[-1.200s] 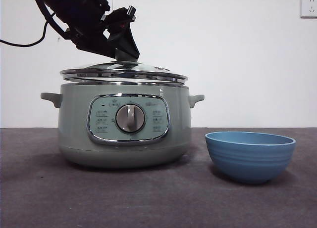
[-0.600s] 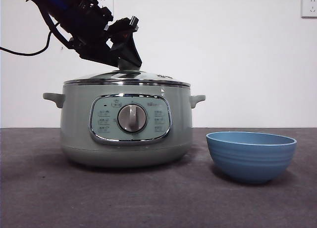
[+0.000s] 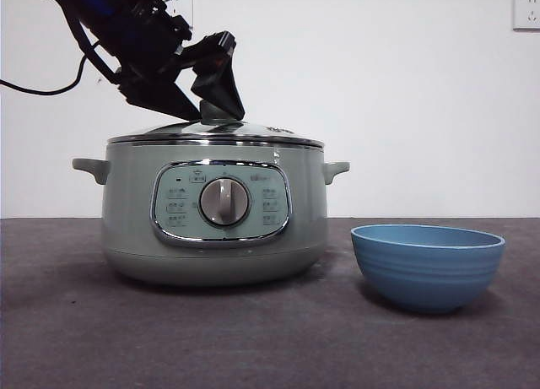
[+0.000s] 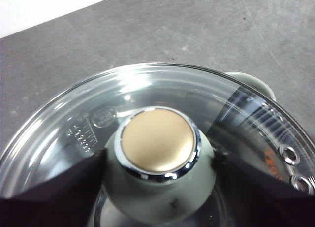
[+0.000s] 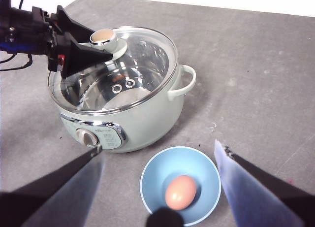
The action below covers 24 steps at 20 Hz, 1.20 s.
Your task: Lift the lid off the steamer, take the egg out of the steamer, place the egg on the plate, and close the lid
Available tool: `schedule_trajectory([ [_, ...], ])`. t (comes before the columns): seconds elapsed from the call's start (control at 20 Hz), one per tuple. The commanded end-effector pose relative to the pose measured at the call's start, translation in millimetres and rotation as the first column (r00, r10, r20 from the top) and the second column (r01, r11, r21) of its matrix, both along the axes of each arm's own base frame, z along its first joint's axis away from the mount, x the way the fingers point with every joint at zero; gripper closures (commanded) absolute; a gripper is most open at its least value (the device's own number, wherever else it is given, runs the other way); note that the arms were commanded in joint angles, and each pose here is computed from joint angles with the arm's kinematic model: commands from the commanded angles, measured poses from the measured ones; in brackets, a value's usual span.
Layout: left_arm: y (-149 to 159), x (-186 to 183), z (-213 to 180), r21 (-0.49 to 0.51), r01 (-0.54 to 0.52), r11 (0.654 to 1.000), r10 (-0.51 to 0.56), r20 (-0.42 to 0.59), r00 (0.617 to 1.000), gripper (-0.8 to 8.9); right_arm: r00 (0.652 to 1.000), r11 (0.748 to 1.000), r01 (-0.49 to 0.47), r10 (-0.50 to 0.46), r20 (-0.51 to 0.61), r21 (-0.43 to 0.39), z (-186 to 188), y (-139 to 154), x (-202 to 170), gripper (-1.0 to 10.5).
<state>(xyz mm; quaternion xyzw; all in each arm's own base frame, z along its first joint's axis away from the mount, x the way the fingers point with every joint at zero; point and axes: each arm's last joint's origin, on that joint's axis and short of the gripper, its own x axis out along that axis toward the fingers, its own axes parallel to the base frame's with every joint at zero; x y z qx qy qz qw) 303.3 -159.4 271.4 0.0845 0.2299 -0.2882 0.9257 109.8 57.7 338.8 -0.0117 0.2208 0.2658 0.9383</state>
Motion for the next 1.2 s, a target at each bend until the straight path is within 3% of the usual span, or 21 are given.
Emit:
schedule_trajectory([
  [0.05,4.1,-10.2,13.9,-0.027,-0.004,1.000,0.004,0.024,1.000,3.33,1.000,1.000,-0.002,0.002,-0.003,0.005,-0.4,0.2,-0.5,5.6],
  [0.35,34.3,-69.4,69.6,-0.055,0.003,0.998,0.000,0.057,0.998,3.35,0.999,0.999,-0.039,0.040,-0.021,0.012,-1.6,0.9,-1.7,5.6],
  [0.45,50.1,-100.3,84.4,-0.084,-0.014,0.996,0.015,0.012,1.000,3.45,0.994,0.996,-0.087,0.088,-0.059,0.018,-4.4,1.7,-3.5,5.7],
  [0.7,81.7,-169.0,102.4,-0.153,0.065,0.986,-0.077,-0.073,0.994,3.46,0.963,0.982,-0.186,0.190,-0.193,0.036,-14.0,1.8,-10.8,5.7],
  [1.0,94.7,-200.2,94.7,-0.167,0.114,0.979,-0.151,-0.234,0.960,3.50,0.918,0.970,-0.237,0.242,-0.314,0.055,-22.2,0.3,-18.3,5.7],
  [1.05,95.3,-201.3,92.9,-0.158,0.111,0.981,-0.149,-0.254,0.956,3.79,0.916,0.970,-0.237,0.241,-0.322,0.053,-22.8,0.1,-18.8,5.7],
  [1.1,95.8,-202.3,91.5,-0.151,0.108,0.983,-0.146,-0.271,0.951,4.91,0.914,0.970,-0.236,0.240,-0.326,0.051,-23.1,-0.1,-19.1,5.9],
  [1.15,96.0,-202.5,91.0,-0.149,0.107,0.983,-0.145,-0.277,0.950,6.31,0.913,0.970,-0.236,0.240,-0.329,0.051,-23.4,-0.1,-19.3,6.8],
  [1.2,95.9,-202.4,91.1,-0.149,0.107,0.983,-0.145,-0.275,0.950,8.14,0.913,0.970,-0.236,0.239,-0.332,0.050,-23.6,-0.2,-19.4,8.8],
])
